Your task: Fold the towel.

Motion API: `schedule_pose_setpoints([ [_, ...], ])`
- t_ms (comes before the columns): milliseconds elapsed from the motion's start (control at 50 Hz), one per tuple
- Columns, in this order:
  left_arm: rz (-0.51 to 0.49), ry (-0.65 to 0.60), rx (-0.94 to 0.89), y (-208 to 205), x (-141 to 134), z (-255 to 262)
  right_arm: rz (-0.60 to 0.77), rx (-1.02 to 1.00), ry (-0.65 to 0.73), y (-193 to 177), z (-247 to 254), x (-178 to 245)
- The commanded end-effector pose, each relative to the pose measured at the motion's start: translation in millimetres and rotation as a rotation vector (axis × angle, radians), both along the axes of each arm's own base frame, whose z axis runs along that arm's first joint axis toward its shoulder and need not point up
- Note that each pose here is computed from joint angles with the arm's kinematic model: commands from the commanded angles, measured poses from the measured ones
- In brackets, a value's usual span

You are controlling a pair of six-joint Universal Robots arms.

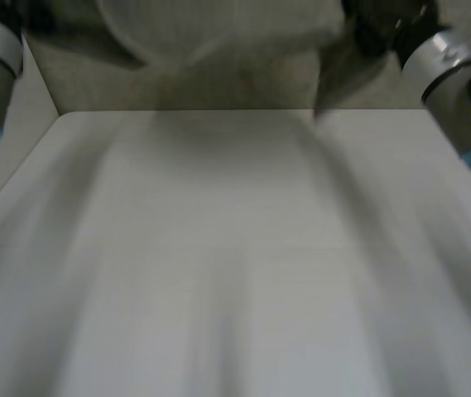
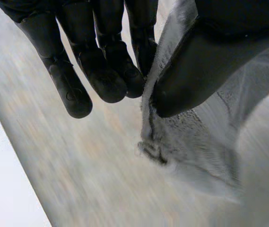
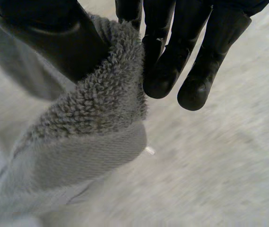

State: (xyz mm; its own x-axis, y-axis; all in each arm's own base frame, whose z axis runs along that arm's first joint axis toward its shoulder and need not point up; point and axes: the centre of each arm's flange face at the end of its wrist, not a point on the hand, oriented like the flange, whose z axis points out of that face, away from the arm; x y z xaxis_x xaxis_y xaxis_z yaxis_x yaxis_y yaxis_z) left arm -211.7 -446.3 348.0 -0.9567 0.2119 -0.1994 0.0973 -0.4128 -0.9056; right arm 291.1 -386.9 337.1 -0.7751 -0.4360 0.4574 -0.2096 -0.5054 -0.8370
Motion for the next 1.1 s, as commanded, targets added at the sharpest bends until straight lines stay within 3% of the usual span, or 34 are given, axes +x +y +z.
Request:
schedule_pose_setpoints([
  [20, -0.051, -0.062, 0.255, 4.8, 10.6, -92.1, 0.02, 0.161, 0.1, -4.2, -79.0, 7.4],
  [140, -0.117, -0.179, 0.418, 32.6, 7.2, -165.8, 0.008, 0.321, 0.21, -3.3, -160.2, 6.9],
  [180, -0.132, -0.303, 0.462, 50.0, 7.0, -192.2, 0.001, 0.358, 0.306, 3.4, -191.3, 4.2],
  [300, -0.139, -0.49, 0.445, 72.8, 10.9, -199.0, -0.025, 0.305, 0.423, 18.0, -187.2, -8.1],
  [460, -0.118, -0.439, 0.426, 81.4, 18.6, -160.7, -0.056, 0.248, 0.398, 37.3, -136.1, -26.3],
  [580, -0.131, -0.397, 0.478, 95.5, 21.3, -148.0, -0.041, 0.25, 0.424, 59.8, -125.5, -31.7],
  [640, -0.15, -0.387, 0.509, 108.7, 24.9, -144.6, -0.021, 0.293, 0.49, 74.0, -131.5, -35.7],
  [680, -0.175, -0.382, 0.521, 124.5, 25.9, -140.3, 0.005, 0.348, 0.608, 85.3, -140.2, -44.6],
  [740, -0.189, -0.382, 0.528, 133.3, 25.7, -139.4, 0.016, 0.374, 0.681, 90.8, -143.0, -50.8],
  [780, -0.214, -0.381, 0.531, 149.0, 24.5, -137.9, 0.027, 0.436, 0.833, 96.8, -149.8, -68.5],
  [840, -0.223, -0.379, 0.537, 160.4, 25.4, -138.0, 0.049, 0.49, 0.912, 99.5, -150.1, -82.8],
  [960, -0.227, -0.385, 0.549, 170.6, 26.1, -140.9, 0.032, 0.508, 0.869, 96.2, -145.2, -85.2],
  [1100, -0.226, -0.384, 0.553, 171.6, 26.6, -142.0, 0.007, 0.522, 0.675, 91.2, -112.9, -77.3],
])
